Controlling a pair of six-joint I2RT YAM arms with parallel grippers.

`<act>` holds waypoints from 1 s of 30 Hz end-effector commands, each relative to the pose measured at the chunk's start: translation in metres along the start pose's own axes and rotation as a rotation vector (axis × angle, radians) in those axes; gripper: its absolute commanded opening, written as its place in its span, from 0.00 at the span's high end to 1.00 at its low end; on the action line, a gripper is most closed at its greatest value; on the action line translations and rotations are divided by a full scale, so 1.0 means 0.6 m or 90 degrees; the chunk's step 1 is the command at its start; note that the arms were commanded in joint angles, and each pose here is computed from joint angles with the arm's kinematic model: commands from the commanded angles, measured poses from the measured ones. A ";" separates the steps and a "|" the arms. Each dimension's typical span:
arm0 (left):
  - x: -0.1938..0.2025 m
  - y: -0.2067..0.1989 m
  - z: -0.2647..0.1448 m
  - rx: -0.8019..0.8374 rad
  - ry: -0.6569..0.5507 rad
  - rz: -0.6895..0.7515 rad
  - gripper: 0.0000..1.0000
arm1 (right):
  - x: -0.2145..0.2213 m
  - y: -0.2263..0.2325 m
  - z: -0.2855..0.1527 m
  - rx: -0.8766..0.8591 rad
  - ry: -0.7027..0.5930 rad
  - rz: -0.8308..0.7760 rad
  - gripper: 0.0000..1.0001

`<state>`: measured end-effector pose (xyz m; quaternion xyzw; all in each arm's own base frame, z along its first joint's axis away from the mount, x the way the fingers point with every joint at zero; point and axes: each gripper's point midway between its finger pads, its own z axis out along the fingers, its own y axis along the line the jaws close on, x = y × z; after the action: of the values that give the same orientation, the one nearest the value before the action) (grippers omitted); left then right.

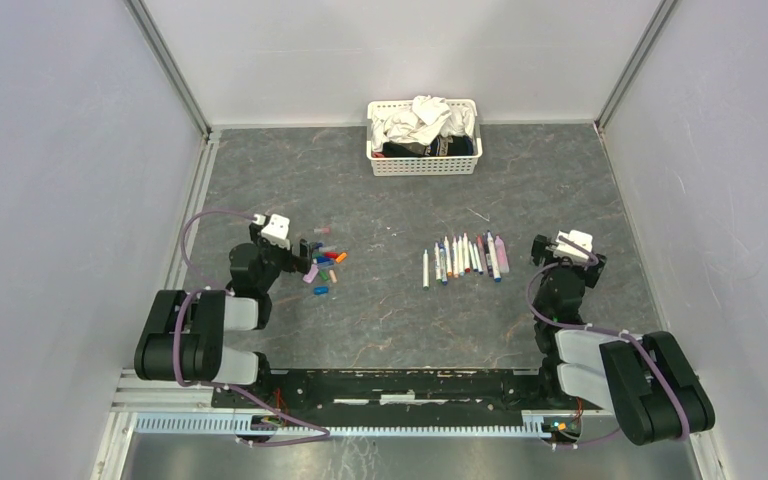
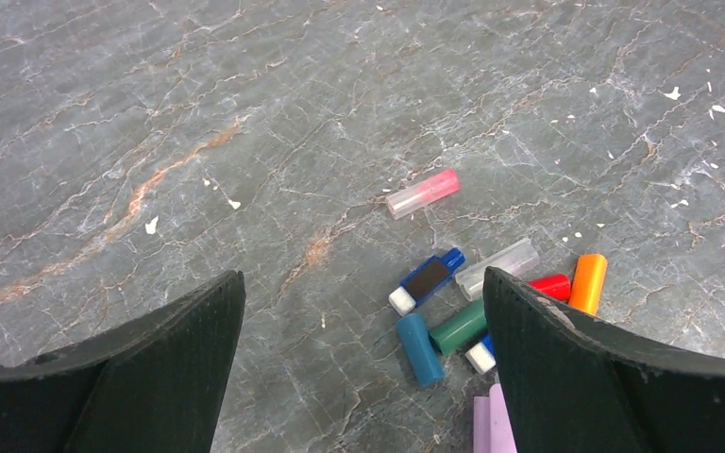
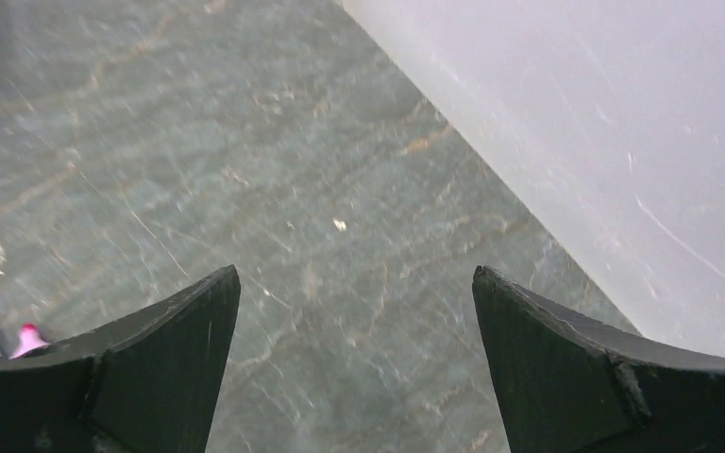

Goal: Open the pen caps

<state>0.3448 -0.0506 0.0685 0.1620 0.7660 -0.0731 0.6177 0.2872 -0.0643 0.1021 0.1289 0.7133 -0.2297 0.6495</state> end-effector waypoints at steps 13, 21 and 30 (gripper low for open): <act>-0.041 0.050 0.026 -0.093 -0.084 -0.058 0.00 | 0.020 0.025 -0.031 -0.118 -0.053 -0.070 0.02; -0.040 0.046 0.024 -0.086 -0.082 -0.061 0.00 | 0.024 0.030 -0.013 -0.128 -0.036 -0.048 0.02; -0.041 0.046 0.022 -0.087 -0.085 -0.061 0.00 | 0.022 0.029 -0.014 -0.128 -0.040 -0.048 0.02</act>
<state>0.3637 -0.0358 0.0720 0.0983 0.7560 -0.0584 0.6445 0.3156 -0.0443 0.1145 0.0360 0.6915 -0.1893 0.6962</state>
